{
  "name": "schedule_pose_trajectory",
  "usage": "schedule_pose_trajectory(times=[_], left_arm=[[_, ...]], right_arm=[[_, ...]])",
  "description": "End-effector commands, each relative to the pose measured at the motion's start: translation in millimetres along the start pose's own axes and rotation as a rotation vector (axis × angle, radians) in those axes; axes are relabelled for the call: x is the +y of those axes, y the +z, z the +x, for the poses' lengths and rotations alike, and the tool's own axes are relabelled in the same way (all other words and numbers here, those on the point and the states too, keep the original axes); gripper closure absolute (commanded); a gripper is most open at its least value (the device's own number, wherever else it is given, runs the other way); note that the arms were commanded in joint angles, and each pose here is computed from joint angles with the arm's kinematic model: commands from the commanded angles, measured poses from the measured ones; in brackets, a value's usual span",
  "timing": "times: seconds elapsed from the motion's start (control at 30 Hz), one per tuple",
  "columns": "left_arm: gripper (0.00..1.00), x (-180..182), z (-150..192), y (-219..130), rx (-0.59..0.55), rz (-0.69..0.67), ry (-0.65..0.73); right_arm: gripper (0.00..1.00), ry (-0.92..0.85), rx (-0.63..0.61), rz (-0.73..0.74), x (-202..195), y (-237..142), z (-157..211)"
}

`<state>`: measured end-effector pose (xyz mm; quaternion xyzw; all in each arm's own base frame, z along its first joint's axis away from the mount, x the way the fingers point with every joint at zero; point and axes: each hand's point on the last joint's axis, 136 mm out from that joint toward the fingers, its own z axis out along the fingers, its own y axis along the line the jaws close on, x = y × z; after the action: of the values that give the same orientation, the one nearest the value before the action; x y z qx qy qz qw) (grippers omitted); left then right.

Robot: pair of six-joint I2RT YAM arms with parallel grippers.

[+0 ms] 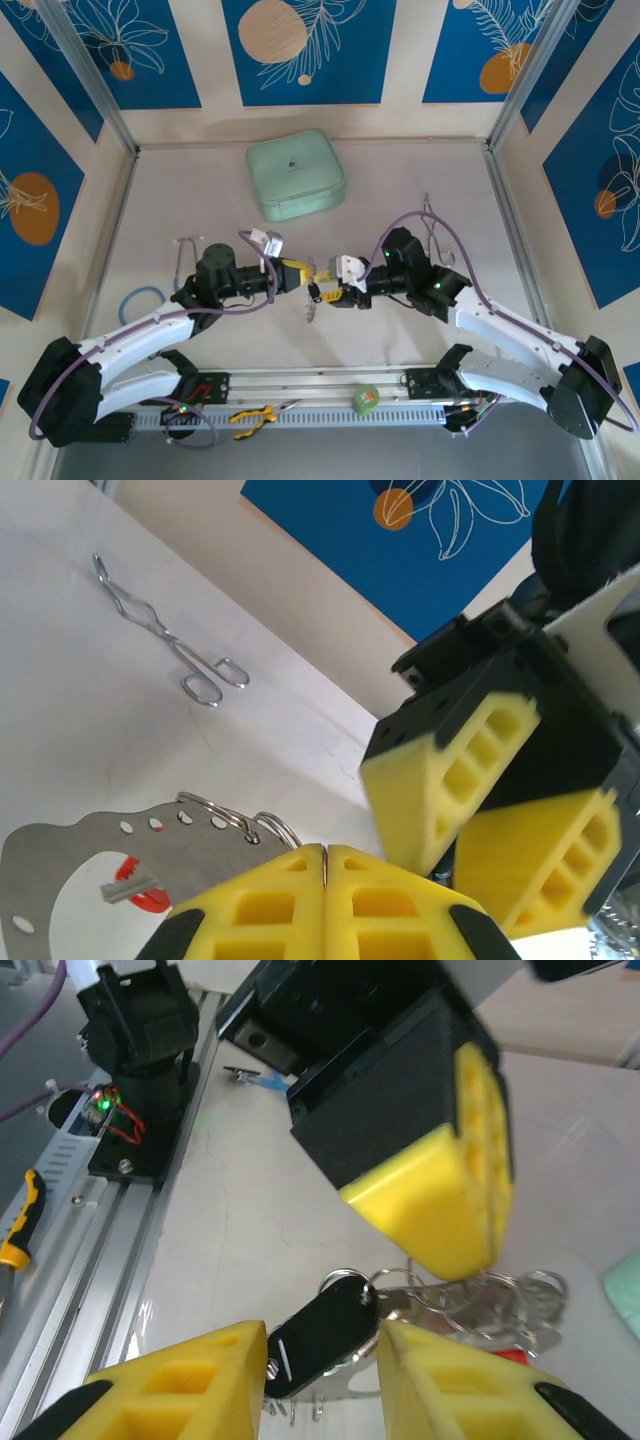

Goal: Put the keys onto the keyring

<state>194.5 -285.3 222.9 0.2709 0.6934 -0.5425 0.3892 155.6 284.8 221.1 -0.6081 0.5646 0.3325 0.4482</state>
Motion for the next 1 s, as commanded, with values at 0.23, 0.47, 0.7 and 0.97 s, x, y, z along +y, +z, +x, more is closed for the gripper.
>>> schedule_pose_trajectory(times=[0.23,0.47,0.7,0.97], left_arm=[[1.0,-31.9,-19.0,-18.6,-0.222,0.12,0.467],[1.0,-52.7,-24.5,-24.5,-0.294,0.207,0.625],[1.0,-59.9,-20.9,-22.6,-0.274,0.239,0.657],[1.0,-60.2,-20.2,-23.1,-0.282,0.234,0.65]], right_arm=[[0.8,0.13,-0.057,0.113,-22.6,-20.5,-18.2],[0.77,0.157,-0.078,0.027,-13.6,-6.3,-18.5],[0.74,0.16,-0.125,-0.014,-12.7,-1.1,-27.8],[0.72,0.163,-0.16,-0.09,-4.8,6.0,-36.0]])
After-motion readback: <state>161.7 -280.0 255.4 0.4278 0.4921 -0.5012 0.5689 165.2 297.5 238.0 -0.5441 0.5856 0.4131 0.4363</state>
